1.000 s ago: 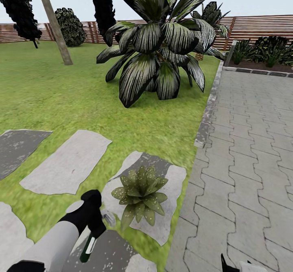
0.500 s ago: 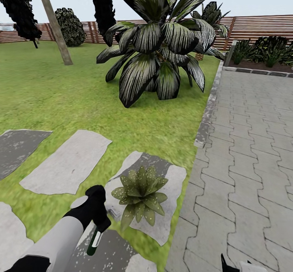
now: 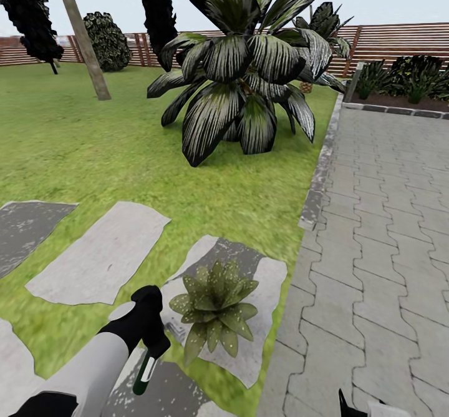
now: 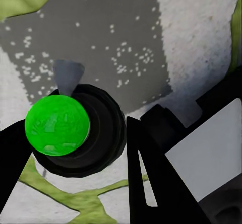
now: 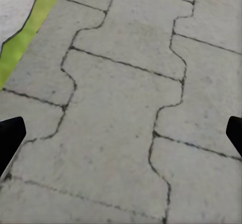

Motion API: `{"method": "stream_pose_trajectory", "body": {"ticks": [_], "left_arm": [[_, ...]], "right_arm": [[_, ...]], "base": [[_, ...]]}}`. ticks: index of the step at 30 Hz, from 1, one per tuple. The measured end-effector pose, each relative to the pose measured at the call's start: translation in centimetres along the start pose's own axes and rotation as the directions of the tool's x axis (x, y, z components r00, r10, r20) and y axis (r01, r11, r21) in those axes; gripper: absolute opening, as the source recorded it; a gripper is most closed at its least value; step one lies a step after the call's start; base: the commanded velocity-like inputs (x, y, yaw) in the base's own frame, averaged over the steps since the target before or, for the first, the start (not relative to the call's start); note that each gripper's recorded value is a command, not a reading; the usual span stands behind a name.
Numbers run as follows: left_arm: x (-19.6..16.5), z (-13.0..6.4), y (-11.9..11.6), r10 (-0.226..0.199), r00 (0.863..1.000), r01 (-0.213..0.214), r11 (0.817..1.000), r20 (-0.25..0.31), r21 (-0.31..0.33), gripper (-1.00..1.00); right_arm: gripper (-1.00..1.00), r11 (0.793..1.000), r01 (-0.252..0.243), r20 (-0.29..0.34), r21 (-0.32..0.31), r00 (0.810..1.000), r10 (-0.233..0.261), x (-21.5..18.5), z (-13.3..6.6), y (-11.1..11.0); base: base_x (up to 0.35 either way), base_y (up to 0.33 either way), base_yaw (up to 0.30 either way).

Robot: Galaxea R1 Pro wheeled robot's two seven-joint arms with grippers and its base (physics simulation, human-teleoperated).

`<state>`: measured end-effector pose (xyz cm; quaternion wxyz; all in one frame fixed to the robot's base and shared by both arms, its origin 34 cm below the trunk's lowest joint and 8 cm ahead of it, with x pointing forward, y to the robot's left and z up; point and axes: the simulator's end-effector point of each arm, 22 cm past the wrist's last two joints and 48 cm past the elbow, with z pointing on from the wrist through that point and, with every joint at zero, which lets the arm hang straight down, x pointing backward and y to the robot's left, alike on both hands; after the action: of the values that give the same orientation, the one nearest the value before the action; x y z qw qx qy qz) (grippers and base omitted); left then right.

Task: Pick up the pesticide atomizer in the garden and spray insectifuge to fully cover both potted plants in the garden.

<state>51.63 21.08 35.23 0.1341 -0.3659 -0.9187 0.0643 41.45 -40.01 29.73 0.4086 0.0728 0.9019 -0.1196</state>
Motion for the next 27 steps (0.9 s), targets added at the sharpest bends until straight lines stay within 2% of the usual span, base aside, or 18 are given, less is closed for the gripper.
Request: {"method": "stream_pose_trajectory", "body": {"ticks": [11, 15, 18, 27], "left_arm": [[2.1, 0.6, 1.4, -0.023, 1.0, 0.023, 1.0, -0.021, -0.018, -1.0], [0.6, -0.8, 2.0, -0.02, 0.999, 0.021, 0.999, 0.026, -0.045, -1.0], [0.0, -1.1, 1.9, -0.015, 0.999, 0.017, 0.999, 0.041, -0.049, -1.0], [2.0, 0.0, 2.3, -0.036, 0.999, 0.036, 0.999, 0.007, -0.039, -1.0]], "right_arm": [[1.0, 1.0, 0.001, 0.0, -0.001, 1.0, -0.001, 0.0, 0.0, 0.0], [1.0, 1.0, 0.001, 0.0, -0.002, 1.0, -0.001, 0.0, 0.0, 0.1], [1.0, 1.0, 0.001, 0.0, -0.001, 1.0, -0.001, 0.0, 0.0, 0.0], [1.0, 1.0, 0.002, 0.0, -0.002, 1.0, -0.002, 0.0, 0.0, 0.1]], "base": [[0.0, 0.0, 0.0], [0.0, 0.0, 0.0], [0.0, 0.0, 0.0], [0.0, 0.0, 0.0]]}}
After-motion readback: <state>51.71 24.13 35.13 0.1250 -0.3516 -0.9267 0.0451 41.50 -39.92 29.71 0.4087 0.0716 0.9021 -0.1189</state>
